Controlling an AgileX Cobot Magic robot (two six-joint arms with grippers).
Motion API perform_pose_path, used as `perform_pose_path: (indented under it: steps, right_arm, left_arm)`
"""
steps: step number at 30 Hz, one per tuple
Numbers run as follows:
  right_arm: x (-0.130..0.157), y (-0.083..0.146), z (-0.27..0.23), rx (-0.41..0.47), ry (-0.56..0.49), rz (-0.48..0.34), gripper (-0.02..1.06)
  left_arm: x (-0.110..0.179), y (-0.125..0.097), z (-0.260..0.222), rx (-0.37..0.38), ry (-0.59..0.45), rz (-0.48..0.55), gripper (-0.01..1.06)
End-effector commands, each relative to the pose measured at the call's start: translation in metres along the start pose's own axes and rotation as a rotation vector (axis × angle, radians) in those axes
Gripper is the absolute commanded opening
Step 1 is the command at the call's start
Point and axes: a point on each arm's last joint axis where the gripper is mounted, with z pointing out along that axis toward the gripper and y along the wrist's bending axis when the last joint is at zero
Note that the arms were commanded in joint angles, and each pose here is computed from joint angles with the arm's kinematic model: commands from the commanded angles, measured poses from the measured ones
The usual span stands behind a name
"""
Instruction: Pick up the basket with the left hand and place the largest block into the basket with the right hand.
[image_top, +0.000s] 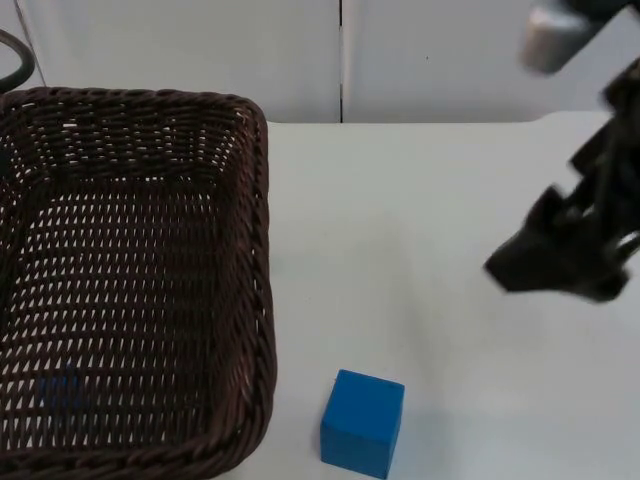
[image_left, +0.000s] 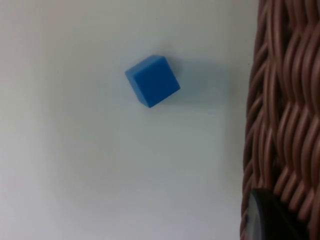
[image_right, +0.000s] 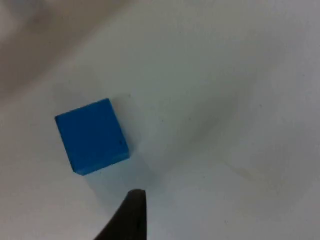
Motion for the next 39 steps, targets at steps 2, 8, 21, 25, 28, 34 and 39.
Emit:
perform_pose_path:
  steps: [2,8,21,25,28,34,39]
  right_arm:
    - [-0.006,0.011,0.016,-0.023,-0.012,-0.078,1.05]
    - [-0.001,0.039,0.049,-0.1,0.066,-0.267,1.05]
    - [0.008,0.062,0.108,-0.157,0.089,-0.424,1.05]
    - [0.007,0.065,0.122,-0.174,0.105,-0.405,1.05]
    - [0.006,0.068,0.136,-0.203,0.119,-0.395,1.05]
    - [0.008,0.074,0.152,-0.256,0.132,-0.402,1.05]
    - [0.012,0.075,0.159,-0.255,0.142,-0.391,1.05]
  left_arm:
    - [0.001,-0.001,-0.003,0.011,-0.009,-0.004,0.0]
    - [0.001,-0.001,-0.003,0.007,-0.009,-0.001,0.0]
    - [0.002,-0.001,-0.003,0.009,-0.001,-0.001,0.0]
    - [0.002,-0.001,-0.003,0.009,-0.001,-0.001,0.0]
    - [0.002,-0.001,-0.003,0.009,-0.001,-0.001,0.0]
    - [0.002,-0.001,-0.003,0.009,-0.001,-0.001,0.0]
    - [0.002,-0.001,-0.003,0.009,-0.001,-0.001,0.0]
